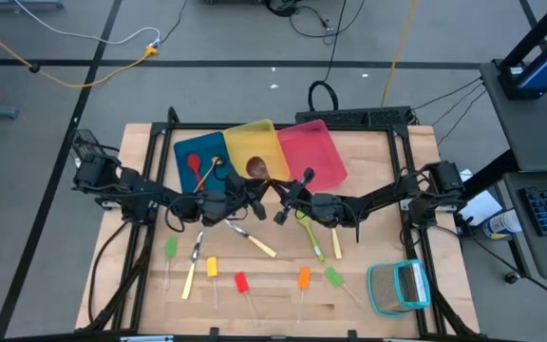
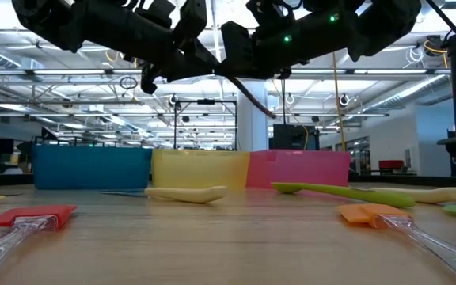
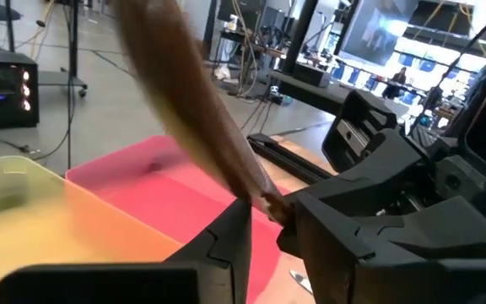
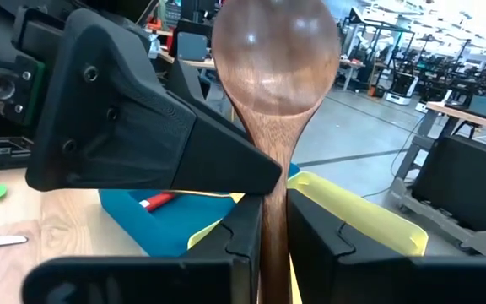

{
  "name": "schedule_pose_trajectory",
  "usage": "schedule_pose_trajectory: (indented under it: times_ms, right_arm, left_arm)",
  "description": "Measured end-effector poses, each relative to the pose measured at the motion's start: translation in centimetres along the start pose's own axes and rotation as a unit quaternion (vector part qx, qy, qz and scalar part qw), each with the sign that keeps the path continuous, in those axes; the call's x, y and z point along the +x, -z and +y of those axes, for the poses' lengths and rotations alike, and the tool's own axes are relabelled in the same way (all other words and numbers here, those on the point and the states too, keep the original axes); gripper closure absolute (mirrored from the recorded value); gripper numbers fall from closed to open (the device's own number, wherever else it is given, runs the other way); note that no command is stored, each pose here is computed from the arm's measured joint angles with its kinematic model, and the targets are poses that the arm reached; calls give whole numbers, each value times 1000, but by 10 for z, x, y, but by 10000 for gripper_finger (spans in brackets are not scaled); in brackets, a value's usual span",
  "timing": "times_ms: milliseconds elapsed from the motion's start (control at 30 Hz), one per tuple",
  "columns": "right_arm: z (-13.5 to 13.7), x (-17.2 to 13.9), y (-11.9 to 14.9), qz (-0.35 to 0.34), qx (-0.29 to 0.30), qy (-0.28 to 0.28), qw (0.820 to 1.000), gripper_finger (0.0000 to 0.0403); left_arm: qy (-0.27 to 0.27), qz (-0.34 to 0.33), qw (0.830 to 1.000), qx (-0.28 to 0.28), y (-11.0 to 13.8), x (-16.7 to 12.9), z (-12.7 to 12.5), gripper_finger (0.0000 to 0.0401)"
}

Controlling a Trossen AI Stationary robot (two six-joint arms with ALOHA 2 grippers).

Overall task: Pick & Place Kitchen Items
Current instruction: Put the brown serving spoon into the blue bin

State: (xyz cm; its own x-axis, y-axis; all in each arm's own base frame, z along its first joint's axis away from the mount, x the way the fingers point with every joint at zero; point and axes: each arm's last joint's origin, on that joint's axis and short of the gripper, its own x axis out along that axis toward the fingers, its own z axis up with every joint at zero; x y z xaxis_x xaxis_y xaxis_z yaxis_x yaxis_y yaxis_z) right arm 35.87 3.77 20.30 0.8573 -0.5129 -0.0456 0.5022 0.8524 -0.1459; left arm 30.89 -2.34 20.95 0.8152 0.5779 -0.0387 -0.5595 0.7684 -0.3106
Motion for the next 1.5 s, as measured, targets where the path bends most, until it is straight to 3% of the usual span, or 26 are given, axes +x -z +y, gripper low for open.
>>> schedule_pose_trajectory:
  times_ms: [267, 367, 600, 800, 933, 1100, 1267, 1500]
  right_arm:
    - [2, -1, 1, 4, 2, -8, 1000, 366]
    - [2, -1, 2, 9, 2, -8, 1000, 367]
    - [5, -2, 3, 12, 0, -27, 1000, 370]
    - [4, -2, 3, 11, 0, -21, 1000, 373]
    - [4, -2, 2, 8, 2, -19, 1000, 372]
    - [4, -2, 2, 8, -4, -18, 1000, 368]
    - [4, -2, 3, 11, -18, -17, 1000, 352]
    - [4, -3, 4, 16, -36, -3, 999, 293]
  left_arm:
    - [11, 2, 1000, 3, -1, 2, 1, 381]
    - [13, 5, 1000, 5, -1, 4, 3, 374]
    - [17, 3, 999, 32, -2, 4, 3, 311]
    - [15, 2, 999, 42, -2, 5, 3, 291]
    - [16, -3, 999, 37, -4, 5, 3, 300]
    - [34, -2, 999, 43, -4, 5, 2, 366]
    - [39, 0, 998, 44, -4, 5, 1, 367]
    - [26, 7, 998, 57, -2, 5, 3, 366]
